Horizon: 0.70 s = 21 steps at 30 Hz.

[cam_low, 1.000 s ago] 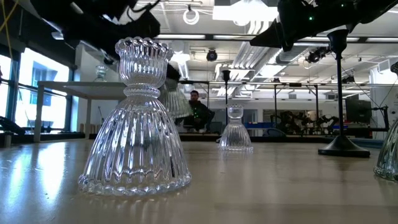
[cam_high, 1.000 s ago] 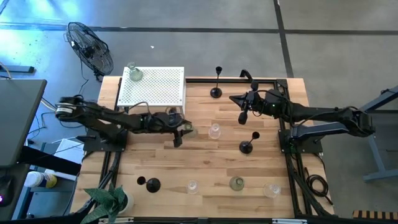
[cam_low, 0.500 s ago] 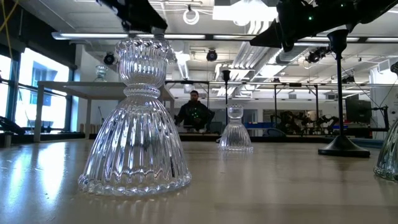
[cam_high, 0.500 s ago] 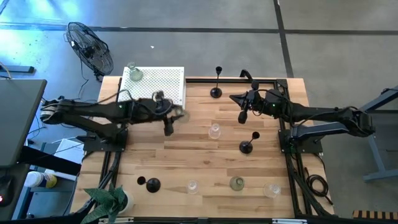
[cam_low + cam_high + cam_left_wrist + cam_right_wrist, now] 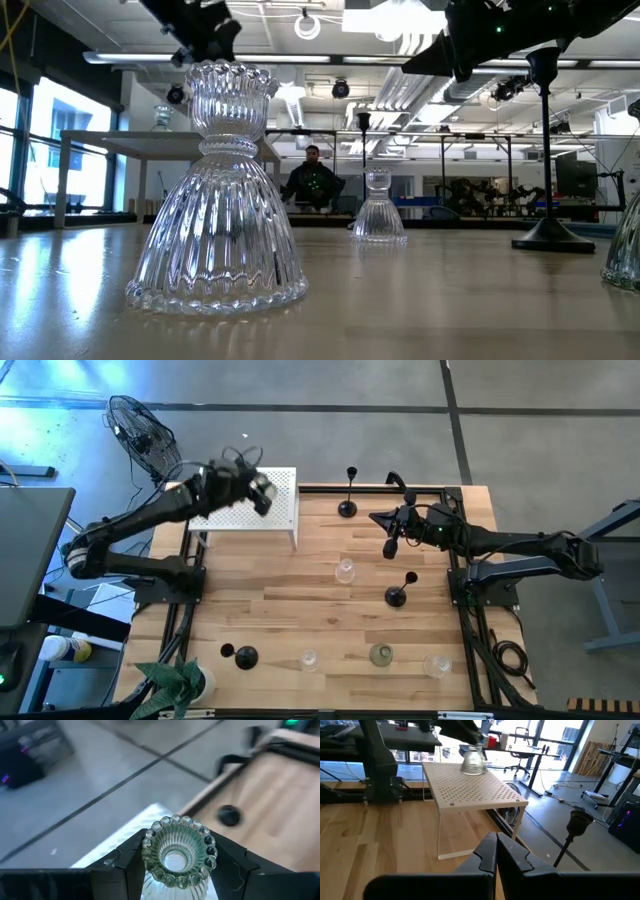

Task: Pick & Place candle stick holders
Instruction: Put the top green candle holder on the shelf aligned with the other green candle holder

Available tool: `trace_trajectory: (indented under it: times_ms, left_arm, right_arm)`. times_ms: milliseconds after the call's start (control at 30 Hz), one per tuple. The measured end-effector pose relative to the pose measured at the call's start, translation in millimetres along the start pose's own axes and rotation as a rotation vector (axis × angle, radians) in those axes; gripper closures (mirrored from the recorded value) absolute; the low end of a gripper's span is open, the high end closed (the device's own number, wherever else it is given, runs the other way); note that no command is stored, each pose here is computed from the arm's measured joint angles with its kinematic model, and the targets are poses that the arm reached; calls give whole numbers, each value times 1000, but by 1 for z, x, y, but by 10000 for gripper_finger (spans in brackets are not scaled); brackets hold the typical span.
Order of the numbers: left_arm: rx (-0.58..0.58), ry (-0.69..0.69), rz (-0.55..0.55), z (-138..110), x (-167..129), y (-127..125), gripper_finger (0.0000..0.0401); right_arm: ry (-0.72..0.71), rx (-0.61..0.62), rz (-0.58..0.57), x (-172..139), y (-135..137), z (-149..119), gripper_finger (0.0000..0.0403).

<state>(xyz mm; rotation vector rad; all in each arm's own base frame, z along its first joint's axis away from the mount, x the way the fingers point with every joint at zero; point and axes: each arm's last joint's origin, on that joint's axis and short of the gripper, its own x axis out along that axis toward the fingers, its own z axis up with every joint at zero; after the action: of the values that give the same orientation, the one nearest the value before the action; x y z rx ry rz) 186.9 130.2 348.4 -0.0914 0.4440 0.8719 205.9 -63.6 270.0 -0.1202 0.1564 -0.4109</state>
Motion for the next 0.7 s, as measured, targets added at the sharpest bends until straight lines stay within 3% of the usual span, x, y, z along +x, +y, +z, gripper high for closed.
trace_trajectory:
  times_ms: [300,700]
  left_arm:
    - [-99,109,145,-11,42,55,230]
    - [-143,144,177,-17,53,67,230]
  right_arm:
    - [0,0,0,0,0,0,401]
    - [8,-1,2,0,0,-1,401]
